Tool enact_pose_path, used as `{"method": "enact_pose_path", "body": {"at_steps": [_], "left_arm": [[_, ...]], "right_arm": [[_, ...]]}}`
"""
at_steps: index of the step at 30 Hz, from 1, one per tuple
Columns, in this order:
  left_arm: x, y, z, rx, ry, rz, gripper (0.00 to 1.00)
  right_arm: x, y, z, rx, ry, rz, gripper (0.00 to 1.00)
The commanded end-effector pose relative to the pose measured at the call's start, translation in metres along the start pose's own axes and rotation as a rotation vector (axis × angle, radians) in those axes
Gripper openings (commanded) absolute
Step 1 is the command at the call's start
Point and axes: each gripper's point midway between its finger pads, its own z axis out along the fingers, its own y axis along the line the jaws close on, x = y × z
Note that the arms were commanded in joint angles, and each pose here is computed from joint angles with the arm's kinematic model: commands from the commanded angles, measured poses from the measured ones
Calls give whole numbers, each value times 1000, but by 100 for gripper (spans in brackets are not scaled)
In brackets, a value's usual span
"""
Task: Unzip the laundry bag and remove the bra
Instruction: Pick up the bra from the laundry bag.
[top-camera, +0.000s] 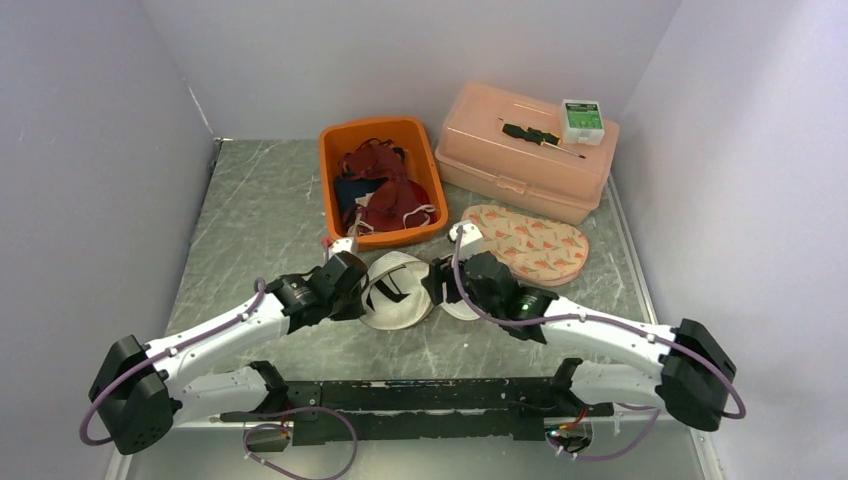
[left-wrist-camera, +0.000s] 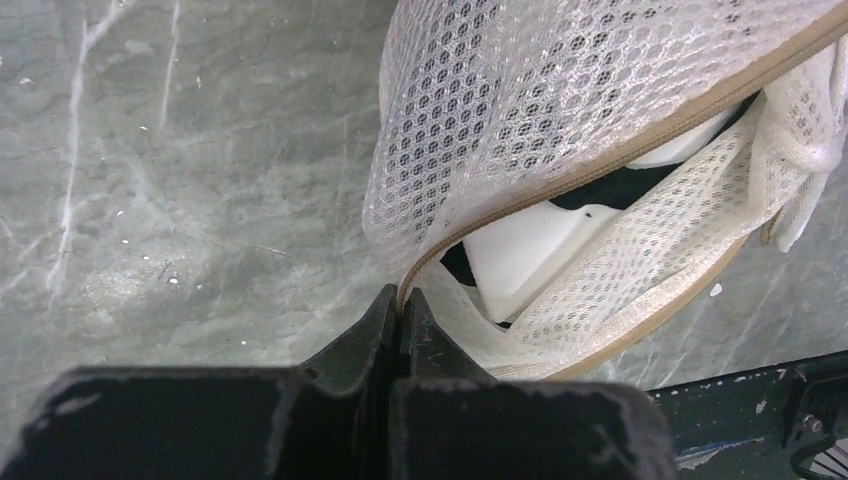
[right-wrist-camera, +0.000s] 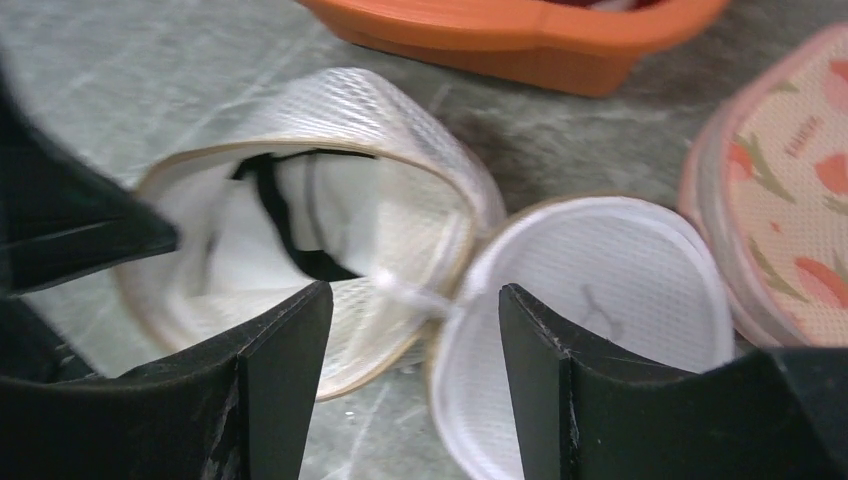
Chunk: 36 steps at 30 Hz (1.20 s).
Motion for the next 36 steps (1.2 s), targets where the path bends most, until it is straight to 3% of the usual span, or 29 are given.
{"method": "enact_pose_path", "body": {"at_steps": [1,10,14,20,22,24,26,29,31,36], "left_arm": [[2,-9,3,40,8,-2,3],[1,-10,2,50,1,-2,3],[1,-9,2,50,2,3,3],[-1,-7,2,32,-10,4,3],[-3,-4,0,10,-14,-1,3],[-7,-2,-4,-4,-22,-6,3],[-11,-6,-11,18,-31,-5,10],[-20,-22,-29,115,-56,-3,36],[-28,-32,-44,184,-86,-11,48],[-44,-51,-79,341,-160,-38,56]], "right_arm": [[11,-14,18,26,34,30,66],[23,-10,42,-16,95,82,63],[32,-9,45,-24,132,89,48],[36,-13,33,-9,135,105,8],[35,-14,24,-9,119,121,0],[37,-13,13,-11,109,137,0],[41,-13,6,-11,112,147,0],[49,-13,1,-5,123,158,0],[52,-14,0,-1,120,169,0],[55,-12,0,-15,112,191,0]]}}
